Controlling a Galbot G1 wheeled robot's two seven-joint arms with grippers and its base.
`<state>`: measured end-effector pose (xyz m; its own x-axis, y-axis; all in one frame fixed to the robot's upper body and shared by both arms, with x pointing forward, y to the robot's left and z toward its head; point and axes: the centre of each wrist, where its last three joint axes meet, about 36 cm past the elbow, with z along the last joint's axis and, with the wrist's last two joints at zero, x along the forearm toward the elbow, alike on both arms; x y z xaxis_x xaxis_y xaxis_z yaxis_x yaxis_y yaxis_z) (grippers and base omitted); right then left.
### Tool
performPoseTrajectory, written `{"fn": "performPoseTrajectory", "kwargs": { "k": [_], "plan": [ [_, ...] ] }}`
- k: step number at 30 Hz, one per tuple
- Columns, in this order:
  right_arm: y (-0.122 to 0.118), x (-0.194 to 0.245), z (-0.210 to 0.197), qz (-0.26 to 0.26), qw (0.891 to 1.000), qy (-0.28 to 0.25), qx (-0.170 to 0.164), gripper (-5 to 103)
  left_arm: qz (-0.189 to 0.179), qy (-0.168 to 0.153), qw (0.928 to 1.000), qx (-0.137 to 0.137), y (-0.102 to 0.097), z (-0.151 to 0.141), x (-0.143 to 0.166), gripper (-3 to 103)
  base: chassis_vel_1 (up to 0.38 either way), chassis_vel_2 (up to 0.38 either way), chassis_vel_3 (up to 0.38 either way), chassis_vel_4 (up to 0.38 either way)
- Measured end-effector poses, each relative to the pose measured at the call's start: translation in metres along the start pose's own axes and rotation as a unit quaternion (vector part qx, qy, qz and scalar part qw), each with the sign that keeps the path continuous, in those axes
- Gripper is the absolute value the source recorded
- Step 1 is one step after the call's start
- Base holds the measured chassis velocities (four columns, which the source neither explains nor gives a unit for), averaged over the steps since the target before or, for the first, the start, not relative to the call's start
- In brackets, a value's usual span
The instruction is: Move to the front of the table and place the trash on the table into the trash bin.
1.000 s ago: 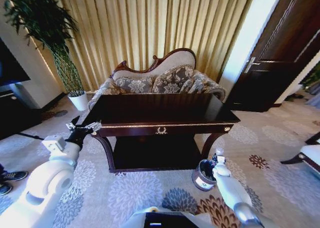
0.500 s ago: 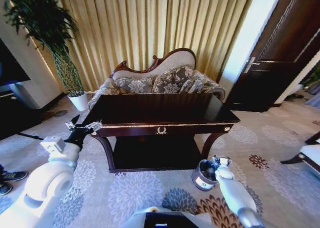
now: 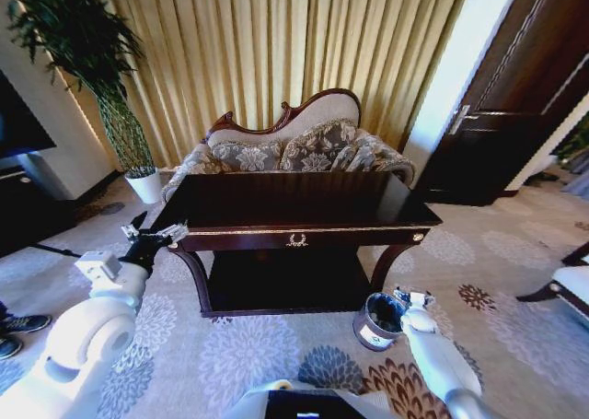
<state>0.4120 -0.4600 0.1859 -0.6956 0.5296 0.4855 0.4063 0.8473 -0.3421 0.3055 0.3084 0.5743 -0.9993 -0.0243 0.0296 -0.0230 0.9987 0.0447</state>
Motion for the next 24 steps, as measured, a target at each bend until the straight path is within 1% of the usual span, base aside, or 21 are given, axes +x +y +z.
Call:
{"fn": "performPoseTrajectory", "kwargs": {
  "k": [7,8,10,12,13,15,18,19,21,23,24],
  "plan": [
    [-0.003,0.005,0.003,-0.004,1.0,0.011,-0.013,100,-0.002,0.001,1.0,0.002,0.0,0.001,0.001,100,0.0,0.0,0.0,0.0],
    [-0.006,0.009,0.004,-0.011,1.0,0.012,-0.019,100,-0.002,0.0,1.0,0.003,0.0,0.001,0.001,100,0.0,0.0,0.0,0.0],
    [-0.015,0.022,0.004,-0.056,0.998,0.008,-0.042,100,-0.004,-0.001,1.0,0.007,0.0,0.001,0.0,100,0.0,0.0,0.0,0.0],
    [-0.023,0.039,0.0,-0.1,0.993,-0.011,-0.059,100,-0.006,0.0,0.9999,0.012,-0.001,0.003,0.001,100,0.0,0.0,0.0,0.0],
    [-0.023,0.039,0.0,-0.1,0.993,-0.011,-0.059,100,-0.006,0.0,0.9999,0.012,-0.001,0.003,0.001,100,0.0,0.0,0.0,0.0],
    [-0.032,0.054,-0.014,-0.129,0.987,-0.052,-0.078,100,-0.007,0.001,0.9999,0.014,-0.001,0.004,0.002,100,0.0,0.0,0.0,0.0],
    [-0.041,0.087,-0.046,-0.168,0.973,-0.106,-0.122,100,-0.012,0.001,0.9998,0.017,0.001,0.006,0.002,100,0.0,0.0,0.0,0.0],
    [-0.041,0.087,-0.046,-0.168,0.973,-0.106,-0.122,100,-0.012,0.001,0.9998,0.017,0.001,0.006,0.002,100,0.0,0.0,0.0,0.0],
    [-0.044,0.124,-0.074,-0.204,0.959,-0.141,-0.137,100,-0.014,0.004,0.9997,0.018,0.001,0.008,0.003,100,0.0,0.0,0.0,0.0],
    [-0.043,0.163,-0.095,-0.235,0.948,-0.163,-0.141,100,-0.016,0.006,0.9997,0.019,0.002,0.009,0.003,100,0.0,0.0,0.0,0.0],
    [-0.043,0.163,-0.095,-0.235,0.948,-0.163,-0.141,100,-0.016,0.006,0.9997,0.019,0.002,0.009,0.003,100,0.0,0.0,0.0,0.0]
  ]
}}
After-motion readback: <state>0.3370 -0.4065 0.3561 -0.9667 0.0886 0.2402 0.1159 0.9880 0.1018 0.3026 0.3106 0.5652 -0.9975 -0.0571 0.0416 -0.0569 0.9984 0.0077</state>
